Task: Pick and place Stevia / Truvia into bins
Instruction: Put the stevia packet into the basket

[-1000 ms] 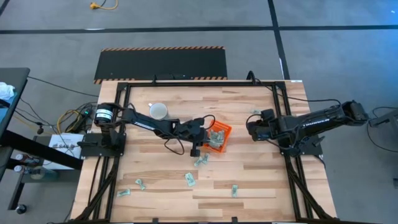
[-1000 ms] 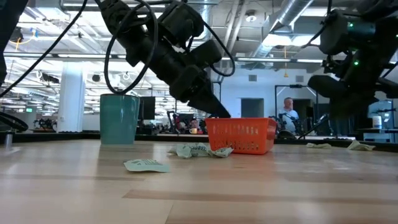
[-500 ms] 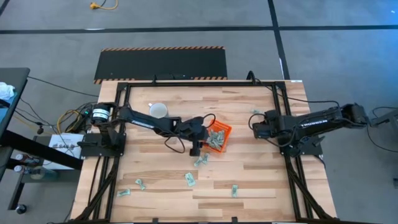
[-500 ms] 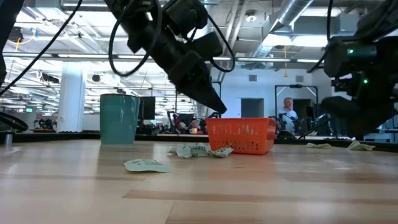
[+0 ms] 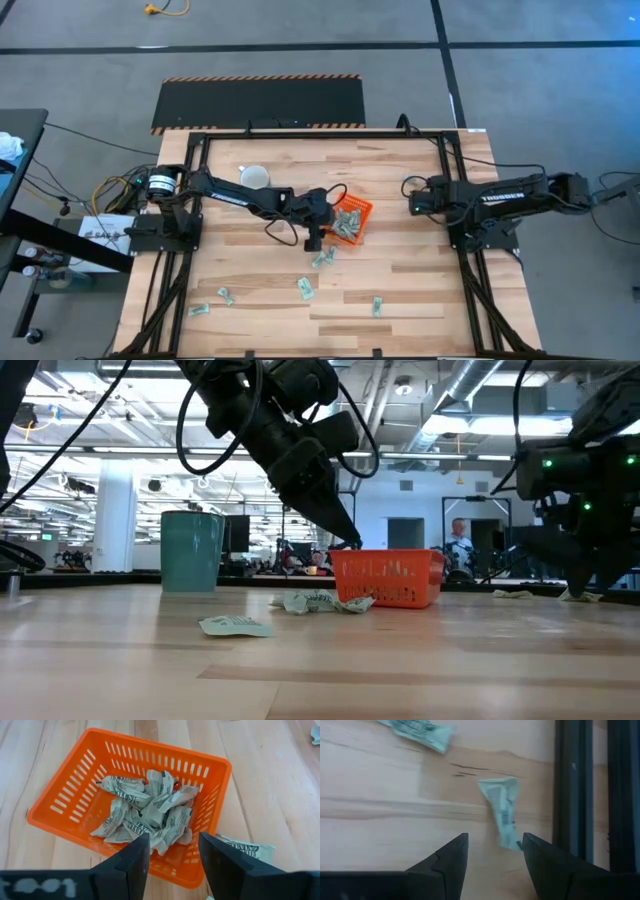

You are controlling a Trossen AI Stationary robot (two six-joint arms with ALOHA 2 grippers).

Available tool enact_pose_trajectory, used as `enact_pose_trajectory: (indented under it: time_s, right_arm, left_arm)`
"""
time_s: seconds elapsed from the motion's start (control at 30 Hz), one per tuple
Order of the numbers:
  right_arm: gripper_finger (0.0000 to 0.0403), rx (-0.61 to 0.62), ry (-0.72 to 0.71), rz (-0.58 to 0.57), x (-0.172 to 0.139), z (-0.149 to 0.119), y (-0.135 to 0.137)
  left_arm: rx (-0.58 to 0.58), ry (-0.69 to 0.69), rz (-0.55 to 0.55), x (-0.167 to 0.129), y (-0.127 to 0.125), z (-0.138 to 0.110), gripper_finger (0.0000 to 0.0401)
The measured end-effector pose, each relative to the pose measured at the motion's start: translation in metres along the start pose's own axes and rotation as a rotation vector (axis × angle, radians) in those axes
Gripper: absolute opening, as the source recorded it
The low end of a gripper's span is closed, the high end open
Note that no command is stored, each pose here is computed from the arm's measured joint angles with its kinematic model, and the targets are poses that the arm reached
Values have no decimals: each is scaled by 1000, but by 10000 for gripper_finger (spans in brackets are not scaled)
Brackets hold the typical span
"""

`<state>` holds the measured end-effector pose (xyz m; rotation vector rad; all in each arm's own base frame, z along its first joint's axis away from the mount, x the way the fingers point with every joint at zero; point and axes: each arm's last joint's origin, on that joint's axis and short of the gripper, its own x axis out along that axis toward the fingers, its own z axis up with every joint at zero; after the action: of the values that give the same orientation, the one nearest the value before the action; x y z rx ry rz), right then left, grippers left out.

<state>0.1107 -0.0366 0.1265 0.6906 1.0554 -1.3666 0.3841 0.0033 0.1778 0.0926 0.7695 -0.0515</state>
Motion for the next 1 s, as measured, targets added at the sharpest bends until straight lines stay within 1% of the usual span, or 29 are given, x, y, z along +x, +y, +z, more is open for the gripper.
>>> enact_pose_trajectory:
  time_s: [0.07,0.23,0.4,0.5,0.67,0.83,0.9,1.0]
  right_arm:
    - [173,2,12,-11,3,1,-2]
    - [160,12,37,10,12,3,-4]
    - [139,15,44,8,13,4,-5]
    - [118,10,39,11,13,5,-5]
    - [69,7,14,6,14,5,-4]
    - [13,-50,-32,14,14,5,-2]
    - [6,-58,-62,15,13,4,0]
    - [11,-73,-79,18,12,3,1]
  left_arm:
    - [-1,-1,0,0,0,0,160]
    - [-3,-1,0,0,0,0,160]
    - [-20,-2,0,0,0,0,160]
    - [-20,-3,0,0,0,0,160]
    - [-20,-3,0,0,0,0,160]
    - [-20,-2,0,0,0,0,160]
    - [-20,-2,0,0,0,0,160]
    - [-20,-2,0,0,0,0,160]
